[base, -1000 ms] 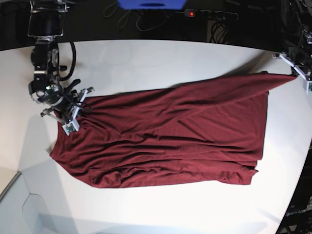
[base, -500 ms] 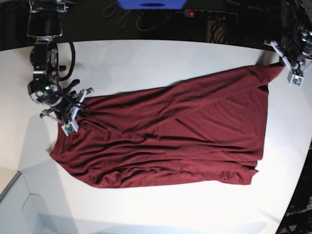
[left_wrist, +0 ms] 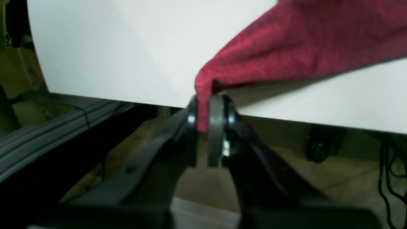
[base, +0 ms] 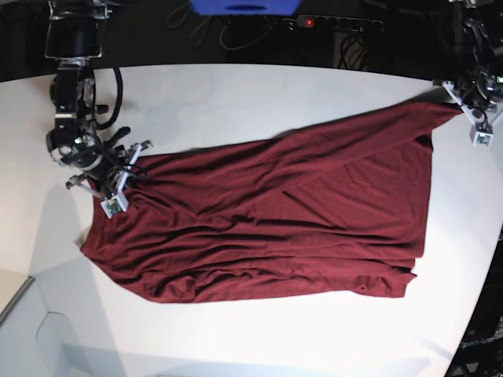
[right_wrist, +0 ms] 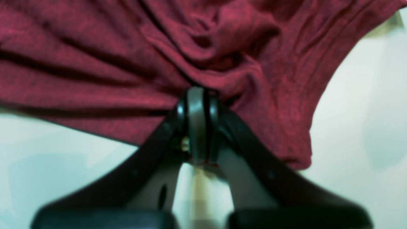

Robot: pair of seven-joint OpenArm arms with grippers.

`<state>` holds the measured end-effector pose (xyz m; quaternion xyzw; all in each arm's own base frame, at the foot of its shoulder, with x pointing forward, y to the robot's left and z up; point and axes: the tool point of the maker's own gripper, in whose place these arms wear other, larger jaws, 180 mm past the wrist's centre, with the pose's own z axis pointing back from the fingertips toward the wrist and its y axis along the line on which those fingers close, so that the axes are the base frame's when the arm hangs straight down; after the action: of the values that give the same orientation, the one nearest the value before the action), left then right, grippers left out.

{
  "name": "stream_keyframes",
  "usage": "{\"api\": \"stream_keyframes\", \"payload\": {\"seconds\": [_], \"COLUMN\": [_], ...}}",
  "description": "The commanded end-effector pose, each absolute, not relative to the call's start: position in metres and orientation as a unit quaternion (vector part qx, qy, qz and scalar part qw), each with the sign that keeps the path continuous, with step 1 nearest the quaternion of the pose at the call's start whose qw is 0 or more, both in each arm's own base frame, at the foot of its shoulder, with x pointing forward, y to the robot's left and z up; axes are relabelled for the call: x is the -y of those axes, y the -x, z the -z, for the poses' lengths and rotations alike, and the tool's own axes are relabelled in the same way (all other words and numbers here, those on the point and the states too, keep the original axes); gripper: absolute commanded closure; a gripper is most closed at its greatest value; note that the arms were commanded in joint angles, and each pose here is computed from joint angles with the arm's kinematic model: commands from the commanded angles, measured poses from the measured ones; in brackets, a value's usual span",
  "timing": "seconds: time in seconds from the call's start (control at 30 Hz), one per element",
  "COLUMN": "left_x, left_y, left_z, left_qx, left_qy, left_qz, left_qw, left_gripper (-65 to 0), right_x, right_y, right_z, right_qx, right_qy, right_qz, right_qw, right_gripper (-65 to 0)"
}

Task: Layout the t-shirt on the table in an organized manner, then fold the t-shirt properly
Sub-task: 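Pull the shirt corners apart with both grippers to straighten the body, then grasp the shirt edges with both grippers and drag them outward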

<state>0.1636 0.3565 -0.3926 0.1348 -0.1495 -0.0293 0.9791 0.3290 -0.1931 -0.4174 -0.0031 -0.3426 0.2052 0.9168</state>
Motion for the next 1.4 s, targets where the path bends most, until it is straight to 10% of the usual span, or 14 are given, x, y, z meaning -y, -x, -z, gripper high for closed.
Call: {"api": "stream_keyframes", "payload": {"seconds": [0.0,0.2,0.47,0.67,1.03,1.37], "left_x": [-0.365,-0.365,-0.362,-0.294,-0.224,-0.222], "left_y": [-0.164,-0.177,-0.233,-0.311,-0.338,-0.318], "left_z": [0.385,0.359,0.280,0.317,0.398,0.461], "left_qx": [0.148,0.184,0.325,0.352,0.299,0.252], "left_qy": [-0.150,-0.171,-0.208,-0.076,0.030,0.070], "left_qz": [0.031,0.042,0.023,0.007,0.055,0.022], "left_qw": [0.977,0.967,0.922,0.933,0.952,0.965], "left_gripper": [-11.3,-29.5,-29.8,-29.4,0.0,-0.1], "right_x": [0.197,0.199,0.202,0.200,0.201,0.211], "right_y": [-0.340,-0.341,-0.342,-0.342,-0.343,-0.344], "right_z": [0.404,0.403,0.401,0.402,0.400,0.425], "right_qx": [0.365,0.366,0.369,0.369,0.371,0.338], "right_qy": [0.009,0.012,0.015,0.013,0.014,0.005], "right_qz": [-0.206,-0.207,-0.209,-0.210,-0.209,-0.192], "right_qw": [0.908,0.907,0.906,0.905,0.905,0.921], "right_gripper": [-0.8,-0.8,-0.8,-0.8,-0.8,-0.6]}}
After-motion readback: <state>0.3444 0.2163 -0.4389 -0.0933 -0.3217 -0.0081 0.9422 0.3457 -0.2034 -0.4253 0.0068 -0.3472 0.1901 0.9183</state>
